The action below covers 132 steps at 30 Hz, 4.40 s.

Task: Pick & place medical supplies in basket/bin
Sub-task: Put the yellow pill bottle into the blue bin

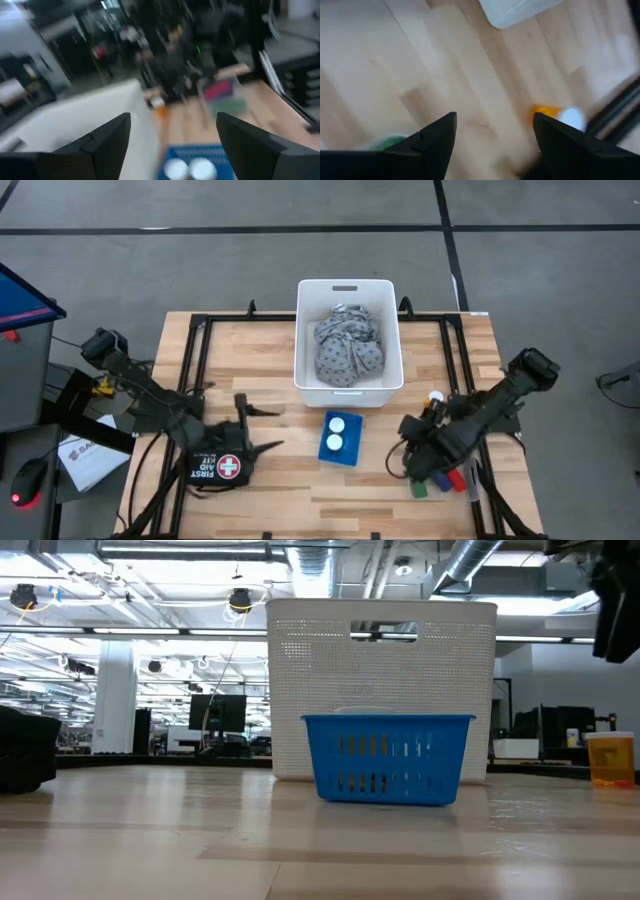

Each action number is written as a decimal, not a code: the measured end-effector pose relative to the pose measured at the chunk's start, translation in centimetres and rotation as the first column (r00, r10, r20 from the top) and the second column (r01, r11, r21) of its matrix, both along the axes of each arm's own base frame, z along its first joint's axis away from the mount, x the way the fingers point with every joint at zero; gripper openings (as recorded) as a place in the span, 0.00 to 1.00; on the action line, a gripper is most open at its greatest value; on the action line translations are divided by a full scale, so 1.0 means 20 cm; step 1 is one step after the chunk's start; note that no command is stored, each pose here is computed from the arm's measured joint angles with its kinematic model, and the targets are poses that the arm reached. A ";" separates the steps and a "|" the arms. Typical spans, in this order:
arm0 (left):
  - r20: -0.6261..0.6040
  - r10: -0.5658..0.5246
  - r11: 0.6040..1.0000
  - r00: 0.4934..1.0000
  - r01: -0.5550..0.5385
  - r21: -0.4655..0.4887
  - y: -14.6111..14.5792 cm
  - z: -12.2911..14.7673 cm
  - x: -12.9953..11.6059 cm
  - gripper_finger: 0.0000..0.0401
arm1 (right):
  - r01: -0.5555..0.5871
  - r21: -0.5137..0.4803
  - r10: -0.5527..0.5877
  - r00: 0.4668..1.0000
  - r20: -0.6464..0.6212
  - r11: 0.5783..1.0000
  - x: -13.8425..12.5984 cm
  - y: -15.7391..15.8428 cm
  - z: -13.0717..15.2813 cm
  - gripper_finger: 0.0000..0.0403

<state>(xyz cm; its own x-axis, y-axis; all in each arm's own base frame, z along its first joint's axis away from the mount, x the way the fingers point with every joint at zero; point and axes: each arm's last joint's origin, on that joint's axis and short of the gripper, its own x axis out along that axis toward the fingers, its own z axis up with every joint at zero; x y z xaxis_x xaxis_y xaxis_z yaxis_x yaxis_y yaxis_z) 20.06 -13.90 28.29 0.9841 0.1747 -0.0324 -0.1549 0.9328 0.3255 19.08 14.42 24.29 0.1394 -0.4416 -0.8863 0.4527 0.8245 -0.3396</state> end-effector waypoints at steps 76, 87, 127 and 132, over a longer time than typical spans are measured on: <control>0.352 -0.340 0.941 0.872 0.318 0.120 0.11 0.19 -0.15 0.71 | 0.351 0.239 -0.334 0.936 -0.110 0.905 -0.24 -0.76 -0.09 0.65; 0.352 -0.340 0.941 0.872 0.318 0.120 0.11 0.19 -0.15 0.71 | 0.508 0.372 -0.587 0.799 0.134 0.777 -0.35 -0.73 0.01 0.65; 0.532 -0.138 0.986 0.835 0.064 0.156 0.35 0.30 -0.25 0.71 | 0.825 0.557 -0.994 -0.054 -0.094 -0.098 -0.36 -0.86 0.01 0.65; 0.518 -0.084 0.986 0.851 -0.003 0.166 0.41 0.30 -0.24 0.71 | 0.866 0.482 -0.990 -0.090 -0.110 -0.132 -0.38 -0.88 -0.01 0.65</control>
